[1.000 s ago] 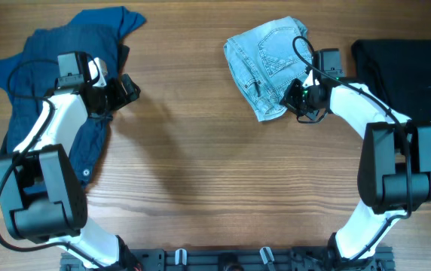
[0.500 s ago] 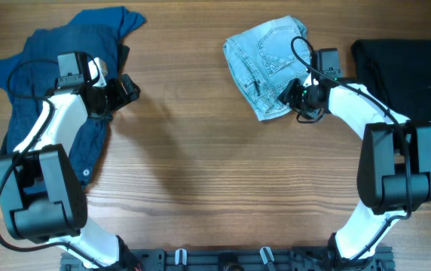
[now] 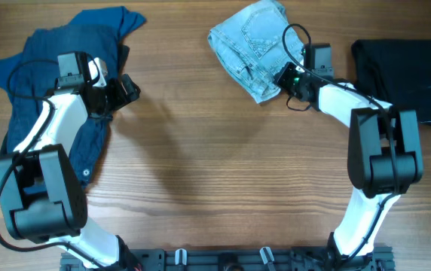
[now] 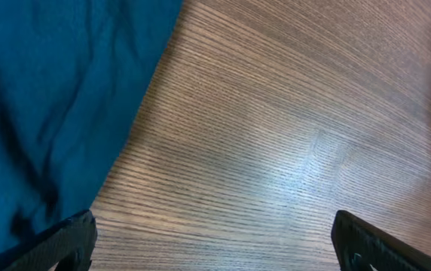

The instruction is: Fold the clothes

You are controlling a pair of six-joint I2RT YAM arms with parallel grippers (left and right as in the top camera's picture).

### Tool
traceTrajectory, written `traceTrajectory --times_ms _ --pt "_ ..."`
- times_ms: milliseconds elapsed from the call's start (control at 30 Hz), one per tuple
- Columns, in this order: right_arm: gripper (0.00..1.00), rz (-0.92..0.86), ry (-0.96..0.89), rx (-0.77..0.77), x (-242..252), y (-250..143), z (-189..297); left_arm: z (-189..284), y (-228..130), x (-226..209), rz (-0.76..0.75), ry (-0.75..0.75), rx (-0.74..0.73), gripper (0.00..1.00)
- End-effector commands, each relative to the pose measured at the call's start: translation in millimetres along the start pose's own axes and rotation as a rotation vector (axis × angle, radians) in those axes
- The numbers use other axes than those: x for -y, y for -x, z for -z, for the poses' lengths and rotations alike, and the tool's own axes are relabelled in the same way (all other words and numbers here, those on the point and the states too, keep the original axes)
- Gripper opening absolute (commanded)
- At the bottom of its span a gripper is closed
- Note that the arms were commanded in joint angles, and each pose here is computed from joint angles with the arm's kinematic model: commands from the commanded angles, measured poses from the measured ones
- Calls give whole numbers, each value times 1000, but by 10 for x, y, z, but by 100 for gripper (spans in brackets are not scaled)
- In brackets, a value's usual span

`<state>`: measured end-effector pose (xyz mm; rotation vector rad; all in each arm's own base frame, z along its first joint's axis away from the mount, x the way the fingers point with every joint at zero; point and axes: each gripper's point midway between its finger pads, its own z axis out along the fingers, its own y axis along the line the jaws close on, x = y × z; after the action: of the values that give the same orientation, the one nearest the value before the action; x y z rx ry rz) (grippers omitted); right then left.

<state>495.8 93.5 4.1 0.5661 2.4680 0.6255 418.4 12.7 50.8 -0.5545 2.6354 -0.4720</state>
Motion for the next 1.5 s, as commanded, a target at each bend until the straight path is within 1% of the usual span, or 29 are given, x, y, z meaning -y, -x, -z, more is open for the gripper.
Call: traceTrajectory --times_ms 0,133,200,267,333,433,567,700,800,833,900,1100,1133,1167,1200,1467 --pt "4 52 10 -96 203 -320 -220 18 -23 57 -8 1 3 100" --pt "4 62 109 -80 -12 -101 80 7 -42 98 -17 -3 -1 100" --pt "4 83 175 -58 -200 49 354 3 -50 110 -20 -4 -3 100" --pt "4 98 238 -14 -434 234 764 1 -56 118 -22 -5 -4 100" --pt "5 103 261 24 -552 343 1021 -1 -59 126 -24 -5 -5 100" --pt "4 96 294 101 -735 515 1527 -3 -65 130 -24 -5 -7 100" --pt "4 91 332 194 -864 691 1986 -3 -68 128 -24 -5 -8 100" --pt "4 85 384 258 -856 870 2300 -3 -70 128 -24 -5 -9 100" --pt "4 152 516 307 -904 1048 2607 -3 -69 128 -24 -5 -8 100" --pt "4 211 590 331 -942 1115 2767 -3 -69 128 -24 -5 -8 100" --pt "4 265 649 381 -902 1251 3005 -3 -68 128 -24 -5 -8 100" --pt "4 307 639 490 -511 1575 3509 -3 -68 128 -24 -5 -8 100" --pt "4 329 636 514 -401 1618 3627 -3 -68 128 -24 -5 -8 100" --pt "4 353 621 548 -151 1660 3818 -3 -68 128 -24 -5 -8 100" --pt "4 361 606 567 -28 1680 3901 -3 -68 128 -24 -5 -8 100" --pt "4 382 522 651 365 1767 4152 -3 -70 128 -24 -5 -9 100"
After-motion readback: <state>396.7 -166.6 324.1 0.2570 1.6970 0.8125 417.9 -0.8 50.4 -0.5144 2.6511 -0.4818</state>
